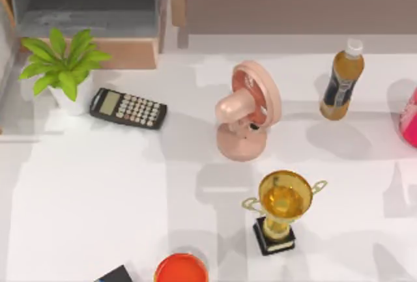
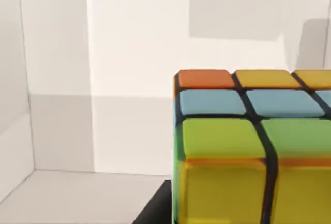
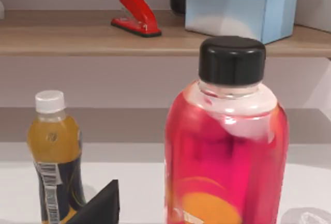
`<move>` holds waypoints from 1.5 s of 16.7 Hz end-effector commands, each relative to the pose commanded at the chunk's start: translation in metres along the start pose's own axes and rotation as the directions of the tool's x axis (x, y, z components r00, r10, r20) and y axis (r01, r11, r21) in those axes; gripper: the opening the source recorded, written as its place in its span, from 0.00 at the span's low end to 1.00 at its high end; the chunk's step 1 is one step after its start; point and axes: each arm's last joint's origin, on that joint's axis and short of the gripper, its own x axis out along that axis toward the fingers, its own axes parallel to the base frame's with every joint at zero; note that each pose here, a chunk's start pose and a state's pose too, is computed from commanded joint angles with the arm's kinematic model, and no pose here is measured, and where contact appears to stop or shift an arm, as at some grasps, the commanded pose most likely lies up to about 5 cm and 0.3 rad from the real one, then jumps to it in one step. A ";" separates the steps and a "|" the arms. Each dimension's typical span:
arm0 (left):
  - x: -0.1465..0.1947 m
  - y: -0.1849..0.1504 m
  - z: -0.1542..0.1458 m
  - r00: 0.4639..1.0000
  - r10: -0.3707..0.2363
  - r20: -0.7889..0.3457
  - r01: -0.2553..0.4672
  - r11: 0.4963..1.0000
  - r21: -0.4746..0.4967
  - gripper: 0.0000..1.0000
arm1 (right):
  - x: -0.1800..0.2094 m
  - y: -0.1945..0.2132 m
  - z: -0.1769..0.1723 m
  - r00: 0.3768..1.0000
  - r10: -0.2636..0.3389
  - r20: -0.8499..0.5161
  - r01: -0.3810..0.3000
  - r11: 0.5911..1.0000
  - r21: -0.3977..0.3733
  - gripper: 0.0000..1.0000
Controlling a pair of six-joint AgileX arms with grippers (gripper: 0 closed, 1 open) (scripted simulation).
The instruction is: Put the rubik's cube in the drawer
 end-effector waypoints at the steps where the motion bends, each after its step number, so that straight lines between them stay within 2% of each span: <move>1: 0.017 0.016 -0.001 1.000 -0.008 -0.030 0.008 1.000 -0.010 0.00 | 0.000 0.000 0.000 1.000 0.000 0.000 0.000 1.000 0.000 1.00; 3: 0.050 0.036 -0.002 0.996 -0.034 -0.084 0.033 0.999 -0.017 0.00 | 0.000 0.000 0.000 1.000 0.000 0.000 0.000 1.000 0.000 1.00; 6: 0.087 0.046 -0.002 0.988 -0.074 -0.137 0.074 0.997 -0.010 0.00 | 0.000 0.000 0.000 1.000 0.000 0.000 0.000 1.000 0.000 1.00; 8: 0.097 0.047 -0.002 0.985 -0.086 -0.149 0.086 0.996 -0.005 0.00 | 0.000 0.000 0.000 1.000 0.000 0.000 0.000 1.000 0.000 1.00; 14: 0.097 0.047 -0.002 0.985 -0.086 -0.149 0.086 0.996 -0.005 0.00 | 0.000 0.000 0.000 1.000 0.000 0.000 0.000 1.000 0.000 1.00; 25: 0.097 0.047 -0.002 0.985 -0.086 -0.149 0.086 0.996 -0.005 0.83 | 0.000 0.000 0.000 1.000 0.000 0.000 0.000 1.000 0.000 1.00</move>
